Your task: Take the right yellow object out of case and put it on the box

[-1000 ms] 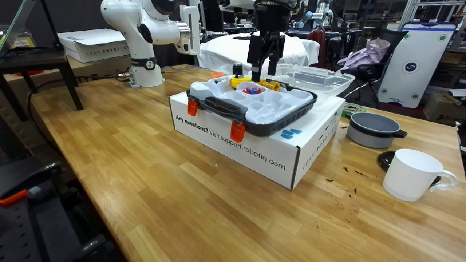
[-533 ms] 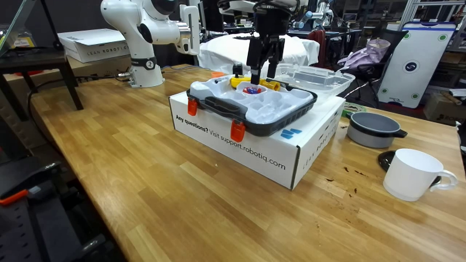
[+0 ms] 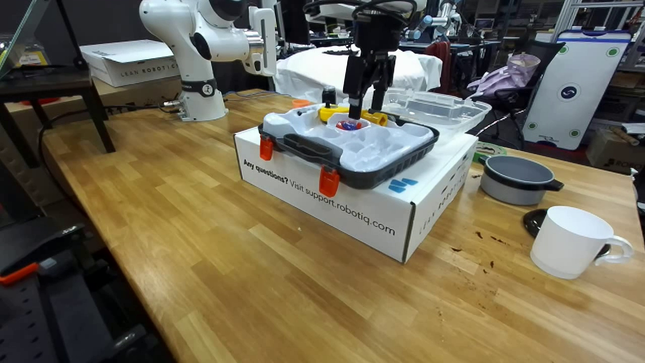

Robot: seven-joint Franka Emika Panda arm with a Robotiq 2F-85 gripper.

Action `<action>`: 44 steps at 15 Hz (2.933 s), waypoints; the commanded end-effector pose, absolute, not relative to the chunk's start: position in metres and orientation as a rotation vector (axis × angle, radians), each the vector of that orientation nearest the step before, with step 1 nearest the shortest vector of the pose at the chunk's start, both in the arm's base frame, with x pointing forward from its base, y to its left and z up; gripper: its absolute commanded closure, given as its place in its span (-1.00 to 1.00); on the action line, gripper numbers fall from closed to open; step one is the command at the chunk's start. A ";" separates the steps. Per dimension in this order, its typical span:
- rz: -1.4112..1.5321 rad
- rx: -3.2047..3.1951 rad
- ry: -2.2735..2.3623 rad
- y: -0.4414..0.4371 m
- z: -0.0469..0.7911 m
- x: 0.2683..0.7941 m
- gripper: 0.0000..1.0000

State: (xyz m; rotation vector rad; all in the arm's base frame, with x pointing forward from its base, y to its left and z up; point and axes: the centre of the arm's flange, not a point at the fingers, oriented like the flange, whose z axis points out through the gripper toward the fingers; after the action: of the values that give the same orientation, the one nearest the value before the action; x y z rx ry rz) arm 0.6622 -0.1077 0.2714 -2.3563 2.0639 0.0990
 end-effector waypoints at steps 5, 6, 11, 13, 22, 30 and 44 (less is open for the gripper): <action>0.117 -2.316 2.087 -0.115 0.276 0.665 -1.00; 0.119 -2.312 2.087 -0.115 0.276 0.664 -1.00; 0.117 -2.310 2.086 -0.115 0.277 0.664 -0.95; 0.117 -2.311 2.087 -0.115 0.277 0.663 -0.97; 0.133 -2.310 2.090 -0.114 0.274 0.659 -0.71; 0.141 -2.312 2.085 -0.113 0.272 0.659 0.50; 0.103 -2.310 2.052 -0.109 0.287 0.665 0.92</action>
State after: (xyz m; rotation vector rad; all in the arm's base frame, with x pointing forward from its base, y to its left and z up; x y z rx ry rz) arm 0.6630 -0.1102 0.2765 -2.3433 2.0675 0.0939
